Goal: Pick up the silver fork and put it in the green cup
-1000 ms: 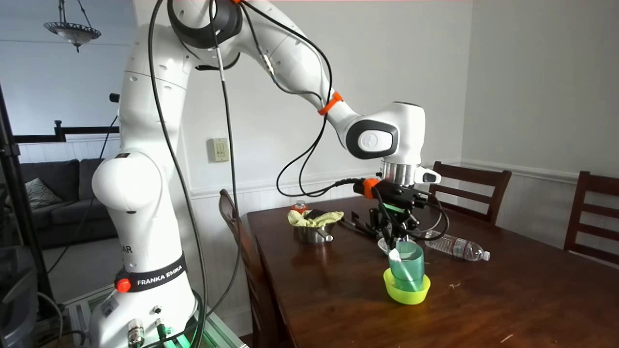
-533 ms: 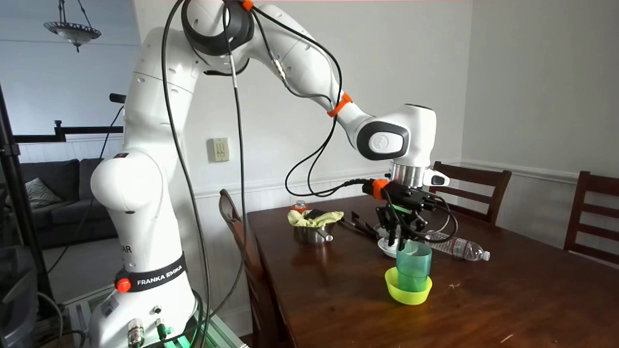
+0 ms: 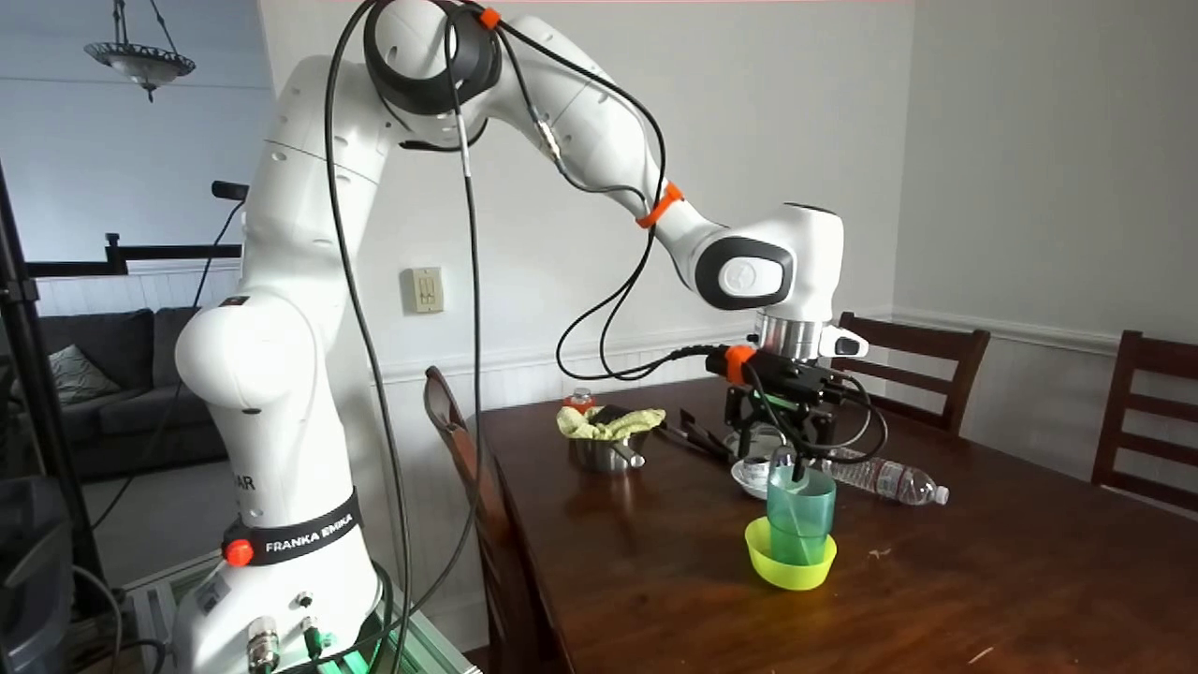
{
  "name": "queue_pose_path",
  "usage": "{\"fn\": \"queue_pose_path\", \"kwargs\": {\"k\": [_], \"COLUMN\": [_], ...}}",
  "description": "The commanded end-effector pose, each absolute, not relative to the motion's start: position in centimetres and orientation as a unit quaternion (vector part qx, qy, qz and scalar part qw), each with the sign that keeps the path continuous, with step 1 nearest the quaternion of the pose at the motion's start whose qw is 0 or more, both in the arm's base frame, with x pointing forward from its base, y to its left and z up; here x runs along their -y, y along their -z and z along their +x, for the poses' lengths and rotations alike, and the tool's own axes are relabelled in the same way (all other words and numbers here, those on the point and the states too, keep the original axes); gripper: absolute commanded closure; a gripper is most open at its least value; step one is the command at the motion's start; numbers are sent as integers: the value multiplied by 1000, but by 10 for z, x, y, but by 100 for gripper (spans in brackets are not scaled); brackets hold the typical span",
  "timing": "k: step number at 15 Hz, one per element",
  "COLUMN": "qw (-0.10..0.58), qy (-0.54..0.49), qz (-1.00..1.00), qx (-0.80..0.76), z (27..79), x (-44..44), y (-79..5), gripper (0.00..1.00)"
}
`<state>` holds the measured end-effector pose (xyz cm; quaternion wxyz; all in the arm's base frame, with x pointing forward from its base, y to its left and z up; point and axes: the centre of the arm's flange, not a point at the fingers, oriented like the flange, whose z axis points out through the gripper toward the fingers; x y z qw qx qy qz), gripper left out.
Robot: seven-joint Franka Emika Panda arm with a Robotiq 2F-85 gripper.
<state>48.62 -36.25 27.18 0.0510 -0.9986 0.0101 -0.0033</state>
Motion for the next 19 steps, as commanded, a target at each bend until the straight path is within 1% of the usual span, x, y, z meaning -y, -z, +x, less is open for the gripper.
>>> {"fn": "queue_pose_path", "kwargs": {"k": [1, 5, 11, 13, 15, 16, 19], "qw": [32, -7, -110, -132, -138, -127, -130], "qy": [8, 10, -6, -6, -3, -3, 3], "qz": [-999, -1000, -994, -991, -990, -992, -991], "qx": [-4, -1, -18, -21, -20, -16, -16], "z": [485, 480, 465, 461, 457, 476, 471], "x": [354, 343, 326, 319, 311, 328, 320], "y": [-288, -315, -371, -388, -401, -388, -399], "gripper": [0, 0, 0, 0, 0, 0, 0]}}
